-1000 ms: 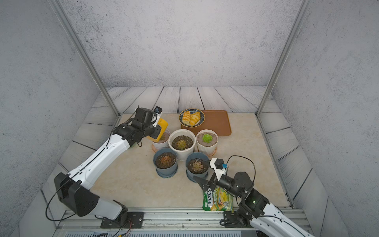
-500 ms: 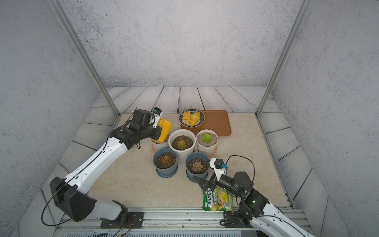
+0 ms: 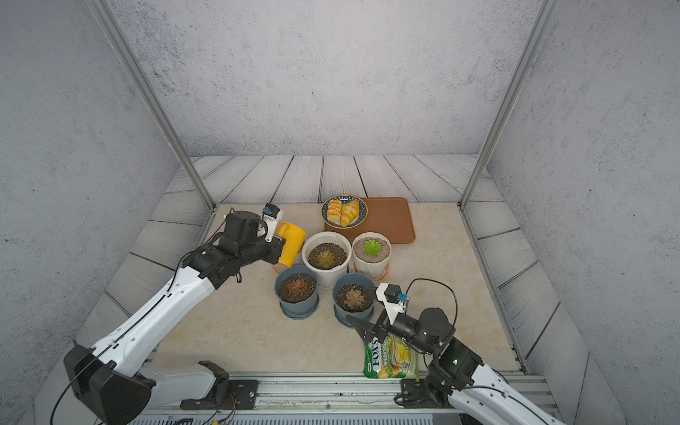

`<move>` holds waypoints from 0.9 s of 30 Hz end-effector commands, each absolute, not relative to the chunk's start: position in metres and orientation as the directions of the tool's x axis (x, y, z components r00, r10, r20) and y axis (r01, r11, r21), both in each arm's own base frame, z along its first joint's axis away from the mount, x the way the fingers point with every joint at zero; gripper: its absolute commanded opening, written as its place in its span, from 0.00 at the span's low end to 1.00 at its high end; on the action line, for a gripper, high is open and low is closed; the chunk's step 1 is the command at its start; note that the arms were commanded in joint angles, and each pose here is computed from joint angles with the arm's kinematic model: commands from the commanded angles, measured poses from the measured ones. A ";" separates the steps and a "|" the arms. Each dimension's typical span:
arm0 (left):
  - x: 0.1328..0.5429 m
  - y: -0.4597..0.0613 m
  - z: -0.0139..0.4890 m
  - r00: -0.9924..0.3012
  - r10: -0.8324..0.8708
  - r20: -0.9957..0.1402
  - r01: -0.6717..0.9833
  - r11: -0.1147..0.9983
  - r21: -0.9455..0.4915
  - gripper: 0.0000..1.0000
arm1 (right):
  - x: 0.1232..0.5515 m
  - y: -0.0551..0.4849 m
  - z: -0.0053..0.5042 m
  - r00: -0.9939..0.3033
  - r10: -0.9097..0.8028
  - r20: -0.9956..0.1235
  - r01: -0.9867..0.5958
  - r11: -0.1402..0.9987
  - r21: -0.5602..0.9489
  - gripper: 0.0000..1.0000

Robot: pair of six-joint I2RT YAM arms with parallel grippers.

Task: Water the succulent around the soil edge
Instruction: Water the soil of the potted plant with water.

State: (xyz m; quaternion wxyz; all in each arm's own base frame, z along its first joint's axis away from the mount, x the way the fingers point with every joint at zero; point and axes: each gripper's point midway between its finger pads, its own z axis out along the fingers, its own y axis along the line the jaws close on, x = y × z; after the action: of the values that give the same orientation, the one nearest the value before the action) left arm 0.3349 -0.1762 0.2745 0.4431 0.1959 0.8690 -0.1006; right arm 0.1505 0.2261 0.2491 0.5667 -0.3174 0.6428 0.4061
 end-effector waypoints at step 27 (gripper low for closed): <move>0.207 -0.150 0.372 0.082 -0.302 -0.950 0.664 0.727 -0.174 0.00 | 0.187 0.227 0.269 -0.282 0.104 -0.954 -0.748 0.598 0.287 0.99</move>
State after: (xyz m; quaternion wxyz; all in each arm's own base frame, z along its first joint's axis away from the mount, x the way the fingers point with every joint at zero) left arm 0.2327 -0.1496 0.3196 0.6573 0.1423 0.6841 -0.2822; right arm 0.1744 0.2316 0.2394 0.5411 -0.2801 0.6941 0.3835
